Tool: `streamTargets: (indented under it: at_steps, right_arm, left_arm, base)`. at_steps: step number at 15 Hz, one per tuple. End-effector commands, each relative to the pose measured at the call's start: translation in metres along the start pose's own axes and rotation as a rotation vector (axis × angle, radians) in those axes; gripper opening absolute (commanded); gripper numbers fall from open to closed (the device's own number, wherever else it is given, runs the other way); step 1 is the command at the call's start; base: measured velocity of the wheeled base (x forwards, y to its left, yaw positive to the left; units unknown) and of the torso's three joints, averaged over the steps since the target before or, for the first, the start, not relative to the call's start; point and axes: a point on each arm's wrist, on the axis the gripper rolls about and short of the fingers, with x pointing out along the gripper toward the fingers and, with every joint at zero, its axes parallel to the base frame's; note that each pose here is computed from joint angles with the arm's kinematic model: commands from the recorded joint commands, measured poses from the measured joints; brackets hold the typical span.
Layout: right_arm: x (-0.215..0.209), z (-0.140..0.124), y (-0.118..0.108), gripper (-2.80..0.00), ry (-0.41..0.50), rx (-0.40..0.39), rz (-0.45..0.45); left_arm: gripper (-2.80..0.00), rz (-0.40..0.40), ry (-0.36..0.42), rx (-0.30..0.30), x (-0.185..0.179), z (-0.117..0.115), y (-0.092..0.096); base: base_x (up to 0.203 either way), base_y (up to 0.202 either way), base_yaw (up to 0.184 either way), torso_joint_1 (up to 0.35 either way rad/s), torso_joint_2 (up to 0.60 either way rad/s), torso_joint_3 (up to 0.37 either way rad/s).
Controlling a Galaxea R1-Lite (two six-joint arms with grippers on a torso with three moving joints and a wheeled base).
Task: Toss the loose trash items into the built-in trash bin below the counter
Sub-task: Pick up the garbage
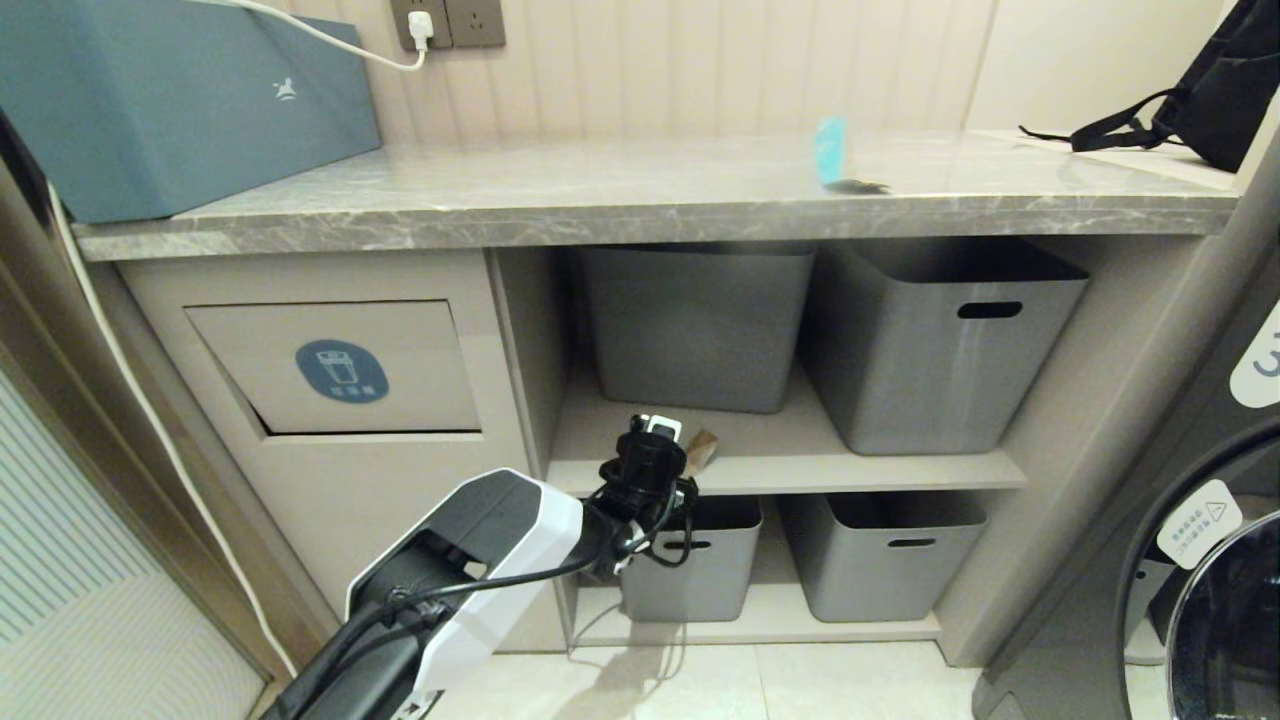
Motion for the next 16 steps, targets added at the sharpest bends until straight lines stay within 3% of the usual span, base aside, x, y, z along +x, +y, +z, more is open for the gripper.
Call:
streamTargets:
  at_steps: [1,6,11,14,16]
  right_arm:
    - [0.000,0.000,0.000,-2.80,0.002,0.000,0.000]
    - [0.000,0.000,0.000,-2.80,0.002,0.000,0.000]
    - [0.000,0.000,0.000,-2.80,0.002,0.000,0.000]
    - [0.000,0.000,0.000,-2.80,0.002,0.000,0.000]
    - [0.000,0.000,0.000,-2.80,0.002,0.000,0.000]
  left_arm:
    - [0.00,0.016,-0.011,-0.006,0.000,0.007,0.007]
    - [0.00,0.080,-0.022,-0.015,-0.002,0.013,0.012]
    - [0.00,0.035,-0.078,-0.023,-0.007,0.026,0.006]
    - [0.00,0.043,-0.040,-0.013,-0.003,0.017,0.011]
    - [0.00,0.052,0.031,0.006,0.000,0.012,0.020]
  base:
    - [0.000,0.000,0.000,0.000,0.00,0.000]
    - [0.000,0.000,0.000,0.000,0.00,0.000]
    - [0.000,0.000,0.000,0.000,0.00,0.000]
    - [0.000,0.000,0.000,0.000,0.00,0.000]
    - [0.000,0.000,0.000,0.000,0.00,0.000]
